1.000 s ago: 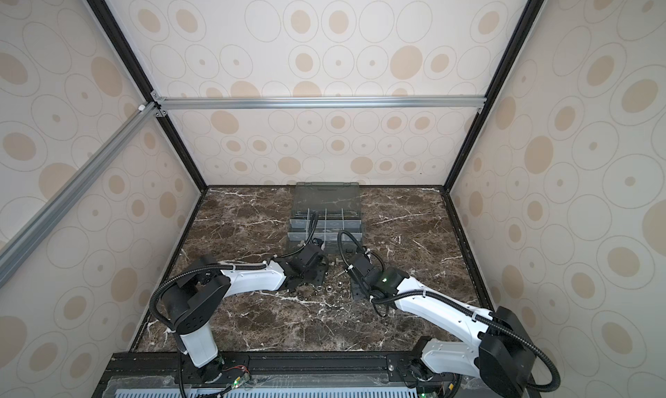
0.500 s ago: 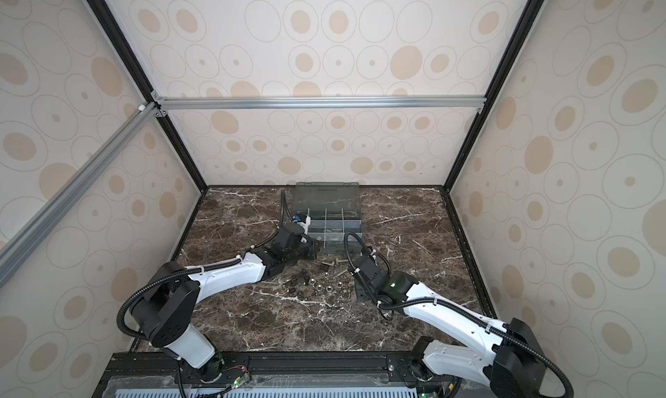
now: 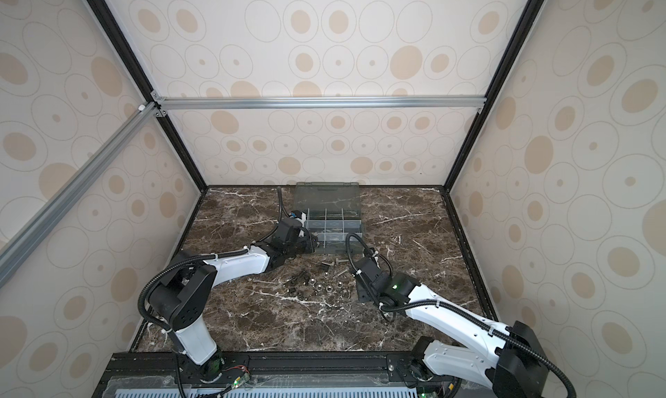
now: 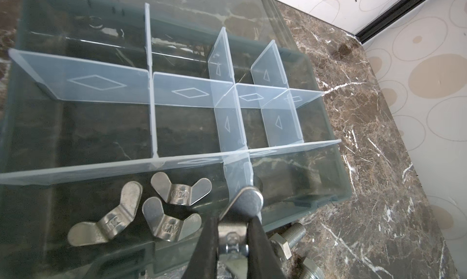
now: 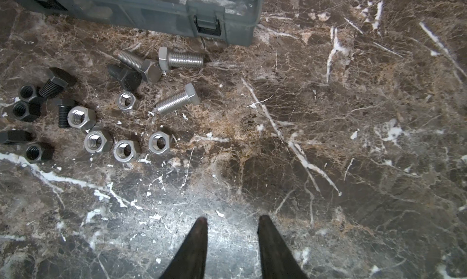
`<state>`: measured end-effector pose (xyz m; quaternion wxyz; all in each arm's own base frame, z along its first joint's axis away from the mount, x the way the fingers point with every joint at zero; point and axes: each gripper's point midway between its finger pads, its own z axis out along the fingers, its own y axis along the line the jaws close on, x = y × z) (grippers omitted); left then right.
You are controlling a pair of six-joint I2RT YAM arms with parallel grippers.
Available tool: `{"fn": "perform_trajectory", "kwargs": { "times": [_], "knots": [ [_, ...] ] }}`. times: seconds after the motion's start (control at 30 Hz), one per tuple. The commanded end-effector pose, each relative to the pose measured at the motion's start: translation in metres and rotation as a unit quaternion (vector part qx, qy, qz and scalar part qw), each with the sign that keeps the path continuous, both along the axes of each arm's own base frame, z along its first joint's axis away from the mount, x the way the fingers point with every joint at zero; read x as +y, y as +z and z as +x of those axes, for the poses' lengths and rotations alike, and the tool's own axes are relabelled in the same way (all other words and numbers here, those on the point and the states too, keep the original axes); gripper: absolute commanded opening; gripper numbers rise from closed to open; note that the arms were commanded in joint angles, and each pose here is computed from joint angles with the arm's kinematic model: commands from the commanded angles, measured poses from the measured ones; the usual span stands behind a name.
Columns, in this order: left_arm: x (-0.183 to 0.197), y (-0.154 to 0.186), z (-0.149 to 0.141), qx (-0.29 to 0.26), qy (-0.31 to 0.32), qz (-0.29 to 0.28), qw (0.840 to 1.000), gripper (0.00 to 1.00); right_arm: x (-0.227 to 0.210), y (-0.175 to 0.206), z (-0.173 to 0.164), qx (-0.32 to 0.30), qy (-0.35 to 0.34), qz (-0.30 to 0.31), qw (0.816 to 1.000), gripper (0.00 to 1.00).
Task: Sort the screws and nuts into containers
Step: Place the nut into the container.
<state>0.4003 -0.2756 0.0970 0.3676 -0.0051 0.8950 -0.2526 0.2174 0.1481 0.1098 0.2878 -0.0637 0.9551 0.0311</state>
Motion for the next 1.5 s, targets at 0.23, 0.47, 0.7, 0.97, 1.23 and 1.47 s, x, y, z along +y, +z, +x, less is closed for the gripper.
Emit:
{"fn": "perform_trajectory", "kwargs": {
  "times": [0.23, 0.47, 0.7, 0.97, 1.23, 1.47],
  "knots": [
    [0.001, 0.020, 0.021, -0.023, 0.022, -0.027, 0.999, 0.40, -0.009, -0.001, -0.002, 0.000, -0.014, -0.009, 1.000, 0.37],
    [0.009, 0.039, 0.015, -0.043, 0.025, -0.026, 0.998, 0.45, -0.008, -0.002, 0.000, -0.001, -0.011, -0.015, 1.000, 0.37],
    [0.032, 0.047, -0.009, -0.055, 0.033, -0.013, 0.998, 0.46, -0.001, 0.000, 0.007, -0.007, -0.003, -0.018, 1.000, 0.37],
    [0.060, 0.037, -0.044, -0.046, 0.038, 0.009, 0.998, 0.47, 0.014, -0.004, 0.017, 0.004, 0.019, -0.028, 0.999, 0.38],
    [0.079, 0.026, -0.068, -0.036, 0.045, 0.019, 0.998, 0.47, 0.031, -0.010, 0.025, 0.015, 0.037, -0.020, 0.999, 0.37],
    [0.090, 0.026, -0.082, -0.034, 0.058, 0.009, 0.998, 0.47, 0.055, -0.011, 0.037, 0.025, 0.070, -0.021, 0.997, 0.38]
  ]
}}
